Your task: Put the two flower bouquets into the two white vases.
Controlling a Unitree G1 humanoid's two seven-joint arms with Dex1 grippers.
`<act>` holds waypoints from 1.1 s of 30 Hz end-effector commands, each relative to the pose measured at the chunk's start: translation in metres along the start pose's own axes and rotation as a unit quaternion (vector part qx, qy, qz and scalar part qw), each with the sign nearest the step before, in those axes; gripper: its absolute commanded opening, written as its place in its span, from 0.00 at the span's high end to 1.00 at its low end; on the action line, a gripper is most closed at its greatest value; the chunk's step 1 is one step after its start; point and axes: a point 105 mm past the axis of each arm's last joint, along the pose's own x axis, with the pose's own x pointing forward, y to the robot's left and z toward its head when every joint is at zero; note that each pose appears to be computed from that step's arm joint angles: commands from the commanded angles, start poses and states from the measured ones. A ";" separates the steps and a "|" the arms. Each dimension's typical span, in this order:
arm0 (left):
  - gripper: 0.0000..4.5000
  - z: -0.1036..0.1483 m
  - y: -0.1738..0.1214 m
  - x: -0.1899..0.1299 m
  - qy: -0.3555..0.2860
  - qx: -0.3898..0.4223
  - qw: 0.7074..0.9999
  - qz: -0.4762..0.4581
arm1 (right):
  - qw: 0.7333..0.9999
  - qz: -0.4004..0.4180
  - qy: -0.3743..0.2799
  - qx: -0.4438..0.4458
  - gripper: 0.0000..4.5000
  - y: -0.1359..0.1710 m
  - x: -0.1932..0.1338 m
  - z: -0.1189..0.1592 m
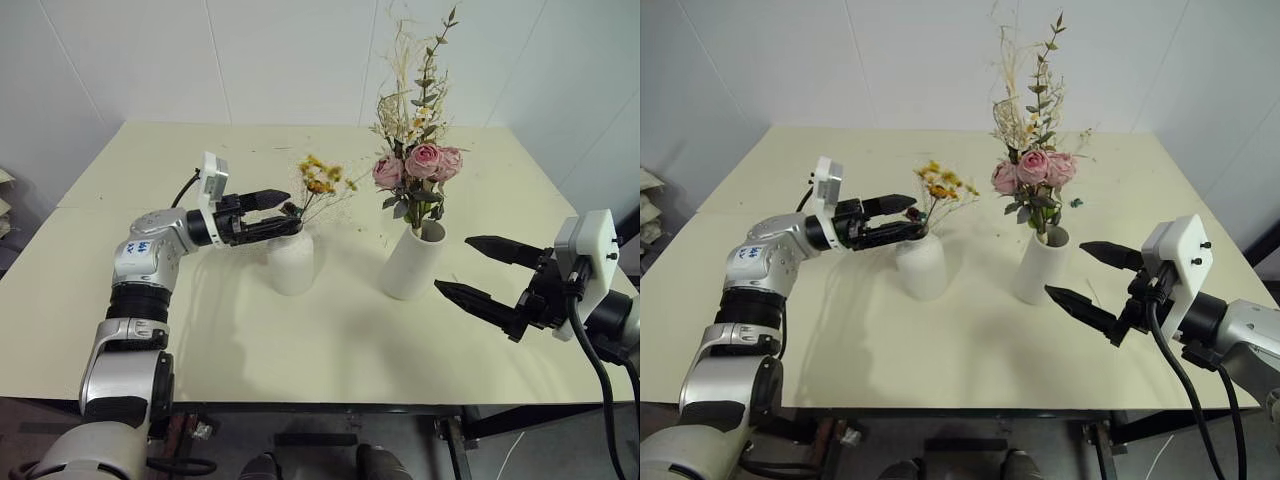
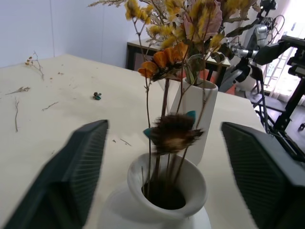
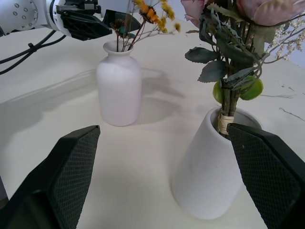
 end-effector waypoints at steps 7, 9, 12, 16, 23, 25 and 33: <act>0.00 0.036 0.002 -0.042 0.051 0.092 0.994 0.017 | 1.000 -0.006 0.002 -0.022 0.00 -0.007 -0.008 0.005; 0.00 0.040 0.006 -0.055 0.066 0.114 0.991 0.036 | 1.000 -0.010 0.009 -0.020 0.00 -0.012 -0.012 0.002; 0.00 0.041 0.013 -0.072 0.079 0.134 0.986 0.065 | 1.000 -0.022 0.007 -0.014 0.00 -0.021 -0.017 0.000; 0.00 0.036 0.025 -0.094 0.092 0.164 0.975 0.123 | 0.999 -0.043 0.024 0.003 0.00 -0.038 -0.029 -0.016; 0.00 0.016 0.029 -0.096 0.109 0.146 0.975 0.126 | 0.996 -0.075 0.036 -0.016 0.00 -0.064 -0.033 -0.022; 0.00 0.013 0.030 -0.087 0.097 0.144 0.977 0.121 | 0.996 -0.074 0.037 -0.015 0.00 -0.064 -0.031 -0.022; 0.00 0.001 0.019 -0.083 0.081 0.121 0.984 0.104 | 0.997 -0.070 0.034 0.008 0.00 -0.050 -0.037 -0.027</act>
